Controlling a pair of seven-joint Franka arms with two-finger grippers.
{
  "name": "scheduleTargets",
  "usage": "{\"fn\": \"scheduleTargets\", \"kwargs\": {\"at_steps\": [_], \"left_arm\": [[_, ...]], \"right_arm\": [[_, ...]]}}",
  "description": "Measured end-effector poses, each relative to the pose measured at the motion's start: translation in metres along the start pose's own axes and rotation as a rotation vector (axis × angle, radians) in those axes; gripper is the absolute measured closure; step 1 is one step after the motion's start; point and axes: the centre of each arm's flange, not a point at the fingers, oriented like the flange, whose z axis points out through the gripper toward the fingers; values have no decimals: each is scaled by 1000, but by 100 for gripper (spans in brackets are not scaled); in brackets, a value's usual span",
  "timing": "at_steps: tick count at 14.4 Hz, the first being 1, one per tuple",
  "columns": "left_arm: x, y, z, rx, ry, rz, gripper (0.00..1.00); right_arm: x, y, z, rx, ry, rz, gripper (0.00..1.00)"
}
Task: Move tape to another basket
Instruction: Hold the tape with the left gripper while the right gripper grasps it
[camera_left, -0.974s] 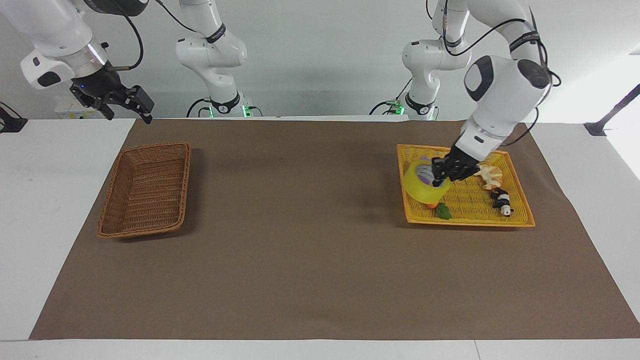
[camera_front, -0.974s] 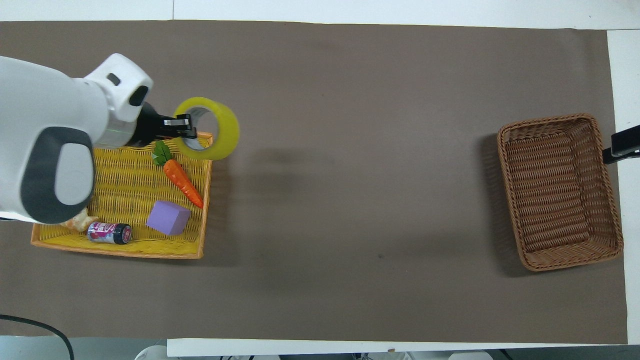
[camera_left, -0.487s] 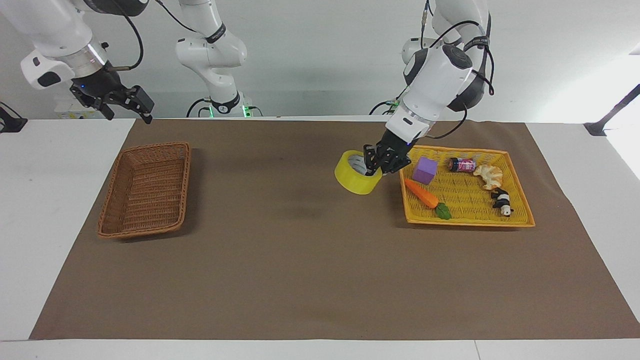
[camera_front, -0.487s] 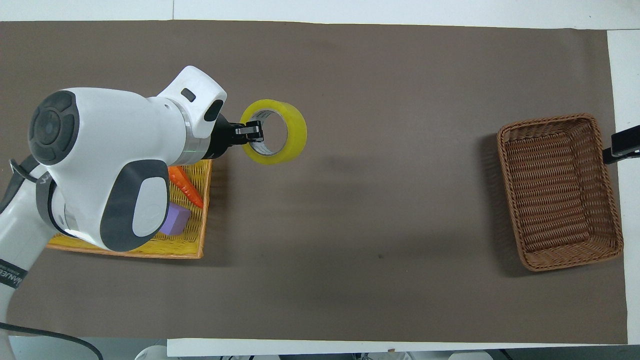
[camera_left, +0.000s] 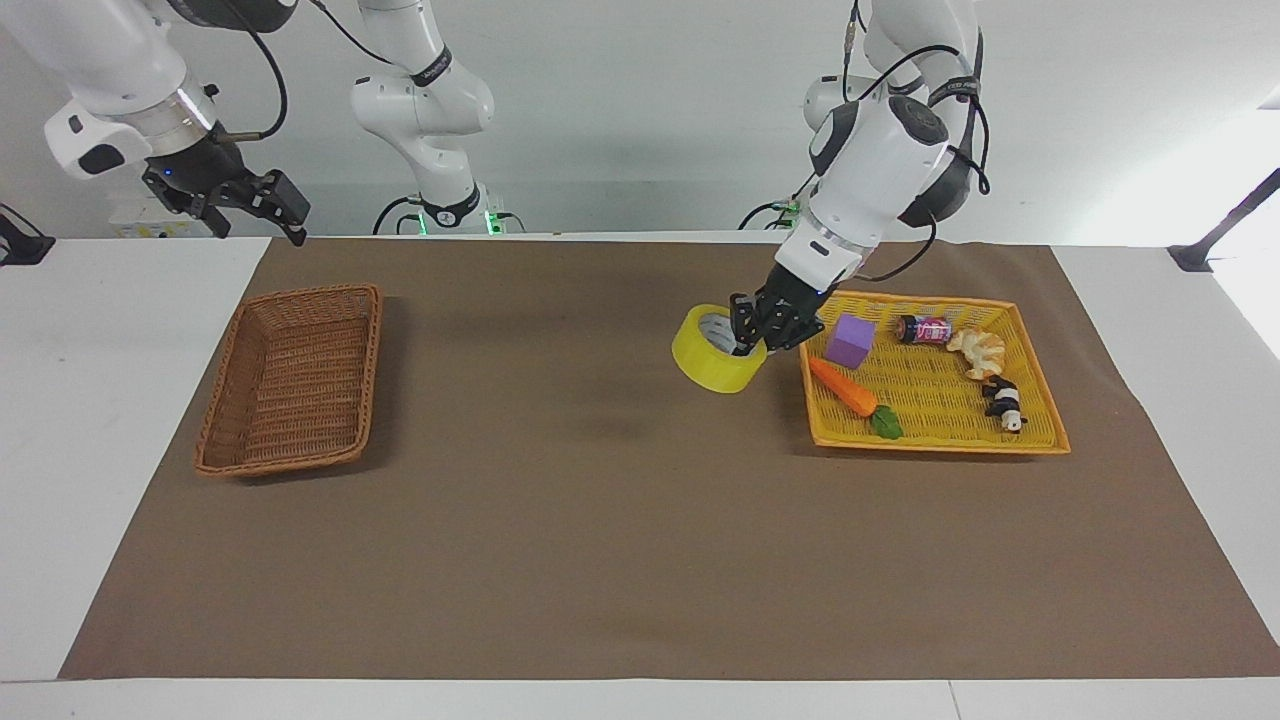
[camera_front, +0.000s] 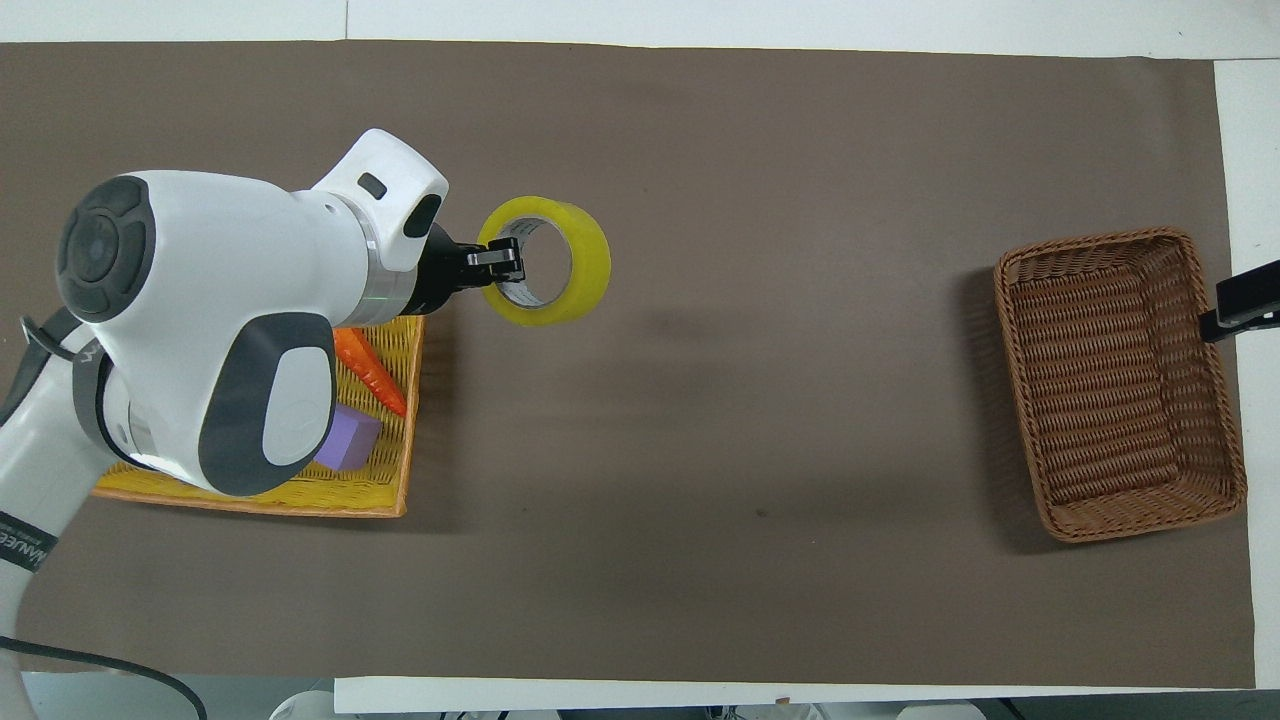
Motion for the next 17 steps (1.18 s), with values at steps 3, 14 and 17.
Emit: {"fn": "scheduleTargets", "kwargs": {"at_steps": [3, 14, 17], "left_arm": [[-2, 3, 0, -18, -8, -11, 78], [-14, 25, -3, -64, -87, 68, 78], [-15, 30, -5, -74, -90, 69, 78]], "right_arm": [[0, -49, 3, 149, 5, -180, 0], [37, -226, 111, 925, 191, -208, 0], [29, -273, 134, 972, 181, -178, 0]]}}
